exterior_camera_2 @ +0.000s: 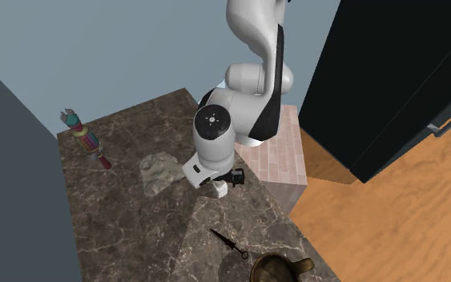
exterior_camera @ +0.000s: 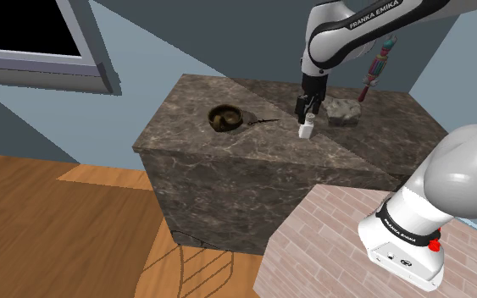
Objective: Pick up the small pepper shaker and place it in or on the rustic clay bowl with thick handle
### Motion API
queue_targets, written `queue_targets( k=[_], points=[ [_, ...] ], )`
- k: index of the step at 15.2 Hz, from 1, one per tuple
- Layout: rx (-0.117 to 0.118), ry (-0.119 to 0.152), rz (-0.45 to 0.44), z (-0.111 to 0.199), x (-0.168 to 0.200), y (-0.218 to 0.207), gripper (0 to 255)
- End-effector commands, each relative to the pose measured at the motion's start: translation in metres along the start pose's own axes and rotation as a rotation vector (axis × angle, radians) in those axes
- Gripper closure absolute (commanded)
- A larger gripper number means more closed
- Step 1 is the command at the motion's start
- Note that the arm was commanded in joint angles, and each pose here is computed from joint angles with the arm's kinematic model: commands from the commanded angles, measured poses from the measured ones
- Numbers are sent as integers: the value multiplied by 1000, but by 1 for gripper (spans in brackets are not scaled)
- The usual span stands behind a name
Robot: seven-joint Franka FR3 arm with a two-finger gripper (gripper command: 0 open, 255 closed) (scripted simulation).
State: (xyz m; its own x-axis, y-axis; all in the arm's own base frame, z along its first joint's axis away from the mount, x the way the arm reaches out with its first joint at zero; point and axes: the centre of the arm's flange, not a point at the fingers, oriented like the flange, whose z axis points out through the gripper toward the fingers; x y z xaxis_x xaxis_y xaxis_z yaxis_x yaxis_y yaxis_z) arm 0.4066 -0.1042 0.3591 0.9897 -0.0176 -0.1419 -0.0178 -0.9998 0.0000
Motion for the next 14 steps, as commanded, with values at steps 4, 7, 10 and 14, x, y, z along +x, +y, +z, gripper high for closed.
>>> queue_targets(
  k=[4,7,10,14],
  points=[
    [0,0,0,0,0,0,255],
    [0,0,0,0,0,0,255],
    [0,0,0,0,0,0,255],
    [0,0,0,-21,-3,0,255]
  ],
)
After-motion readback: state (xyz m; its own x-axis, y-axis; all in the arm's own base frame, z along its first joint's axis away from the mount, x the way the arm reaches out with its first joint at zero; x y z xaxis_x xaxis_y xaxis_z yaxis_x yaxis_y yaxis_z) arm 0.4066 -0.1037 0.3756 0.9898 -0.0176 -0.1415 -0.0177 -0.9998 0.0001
